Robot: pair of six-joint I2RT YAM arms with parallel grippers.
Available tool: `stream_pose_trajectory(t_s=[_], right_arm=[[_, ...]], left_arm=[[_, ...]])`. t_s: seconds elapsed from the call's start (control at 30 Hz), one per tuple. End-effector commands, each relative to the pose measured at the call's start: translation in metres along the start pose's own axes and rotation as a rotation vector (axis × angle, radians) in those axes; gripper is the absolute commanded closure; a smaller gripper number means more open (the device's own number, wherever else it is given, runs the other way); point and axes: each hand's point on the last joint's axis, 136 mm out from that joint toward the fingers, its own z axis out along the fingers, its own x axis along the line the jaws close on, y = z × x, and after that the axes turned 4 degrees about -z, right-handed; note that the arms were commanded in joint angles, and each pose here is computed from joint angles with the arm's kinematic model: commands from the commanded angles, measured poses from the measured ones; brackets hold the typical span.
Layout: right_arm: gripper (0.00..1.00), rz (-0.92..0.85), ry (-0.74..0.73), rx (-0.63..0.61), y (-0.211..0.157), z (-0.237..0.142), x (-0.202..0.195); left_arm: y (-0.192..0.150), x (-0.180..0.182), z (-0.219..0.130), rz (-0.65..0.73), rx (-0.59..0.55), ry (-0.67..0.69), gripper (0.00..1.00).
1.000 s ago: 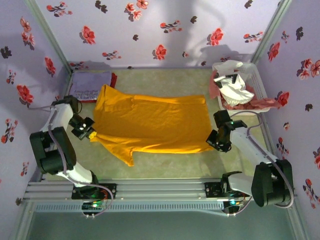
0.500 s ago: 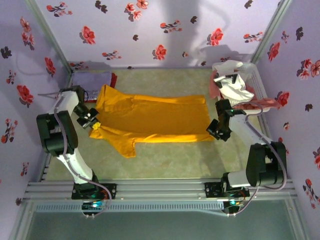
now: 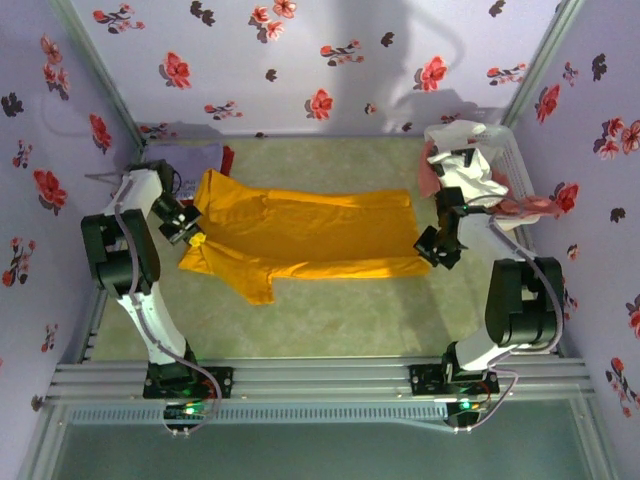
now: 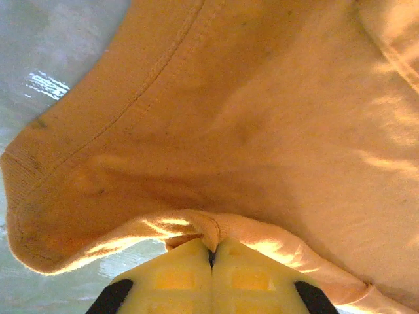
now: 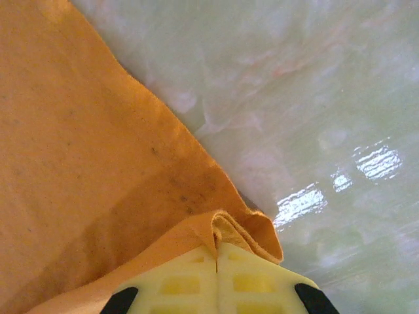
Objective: Fold and stack the t-shirts
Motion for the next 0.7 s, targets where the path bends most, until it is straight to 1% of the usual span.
stream_pose_trajectory(t_s=[0.0,0.13,0.27,0.37,0.47,0.53,0.6,0.67], right_arm=[[1.0,-0.012,-0.021,-0.019,0.012,0.003,-0.002],[1.0,-0.018,-0.033,-0.014,0.017,0.011,-0.003],[1.0,-0.015,-0.068,-0.024,0.019,0.017,-0.01],[1.0,-0.016,-0.048,-0.037,0.022,0.019,-0.007],[0.98,-0.03,-0.044,-0.041,0.023,0.02,-0.006],[0.93,-0.045,-0.039,-0.042,0.024,0.019,-0.004],[0.8,-0.057,-0.035,-0.047,0.026,0.016,-0.003],[0.7,-0.067,-0.037,-0.046,0.025,0.013,-0.002]], left_arm=[[0.0,-0.004,0.0,0.014,0.03,0.003,1.0],[0.005,0.0,-0.002,0.019,0.015,0.034,1.0],[0.01,0.001,0.001,0.011,0.014,0.021,1.0],[0.012,-0.003,0.007,0.01,0.035,0.009,1.0],[0.014,-0.005,0.011,0.014,0.04,0.004,1.0],[0.015,-0.006,0.012,0.017,0.042,0.003,1.0],[0.015,-0.007,0.011,0.024,0.039,0.003,1.0],[0.015,-0.007,0.009,0.027,0.032,-0.003,0.88]])
